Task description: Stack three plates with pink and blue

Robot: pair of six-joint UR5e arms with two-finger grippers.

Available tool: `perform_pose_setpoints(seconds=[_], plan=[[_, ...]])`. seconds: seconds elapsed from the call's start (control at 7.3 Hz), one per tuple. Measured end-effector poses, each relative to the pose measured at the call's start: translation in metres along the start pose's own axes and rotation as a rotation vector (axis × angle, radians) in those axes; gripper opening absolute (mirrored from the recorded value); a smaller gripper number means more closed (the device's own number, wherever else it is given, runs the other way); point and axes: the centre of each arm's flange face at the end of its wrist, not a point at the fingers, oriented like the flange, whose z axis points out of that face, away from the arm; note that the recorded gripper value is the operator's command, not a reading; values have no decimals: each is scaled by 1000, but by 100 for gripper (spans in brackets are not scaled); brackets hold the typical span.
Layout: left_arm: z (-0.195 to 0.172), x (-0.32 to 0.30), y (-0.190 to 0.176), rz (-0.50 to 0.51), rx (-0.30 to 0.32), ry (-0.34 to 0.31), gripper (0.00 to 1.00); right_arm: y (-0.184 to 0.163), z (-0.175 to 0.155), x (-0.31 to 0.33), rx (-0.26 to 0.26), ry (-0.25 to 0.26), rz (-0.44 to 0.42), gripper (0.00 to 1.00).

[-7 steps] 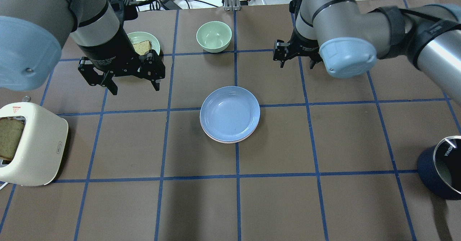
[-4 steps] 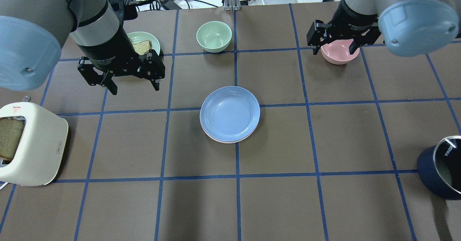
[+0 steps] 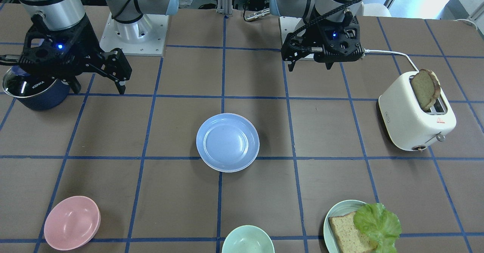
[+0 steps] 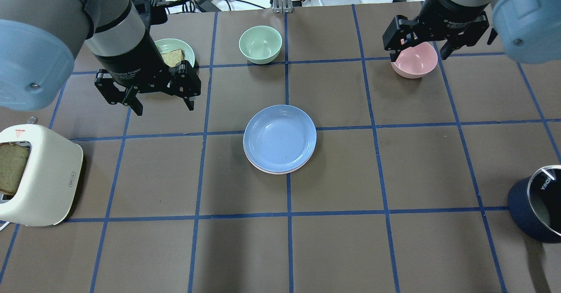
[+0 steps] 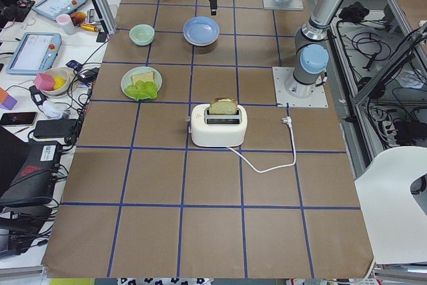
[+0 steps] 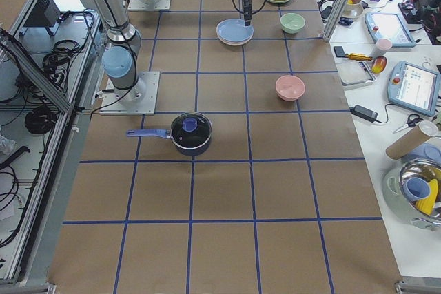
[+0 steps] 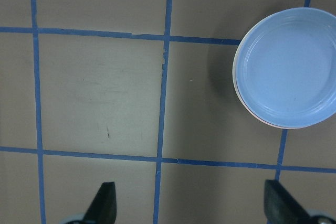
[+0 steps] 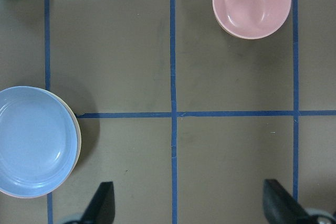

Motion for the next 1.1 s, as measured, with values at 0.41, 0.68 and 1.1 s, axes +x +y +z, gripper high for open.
perform_pose_setpoints(seconds=[0.41, 0.68, 1.1], plan=[[0, 0, 0, 0, -1, 3, 100, 0, -11, -5, -24, 10, -3, 100], [-1, 0, 0, 0, 1, 4, 100, -1, -10, -6, -25, 11, -3, 100], [-2, 0, -1, -1, 4, 4, 100, -1, -9, -7, -25, 0, -3, 100]])
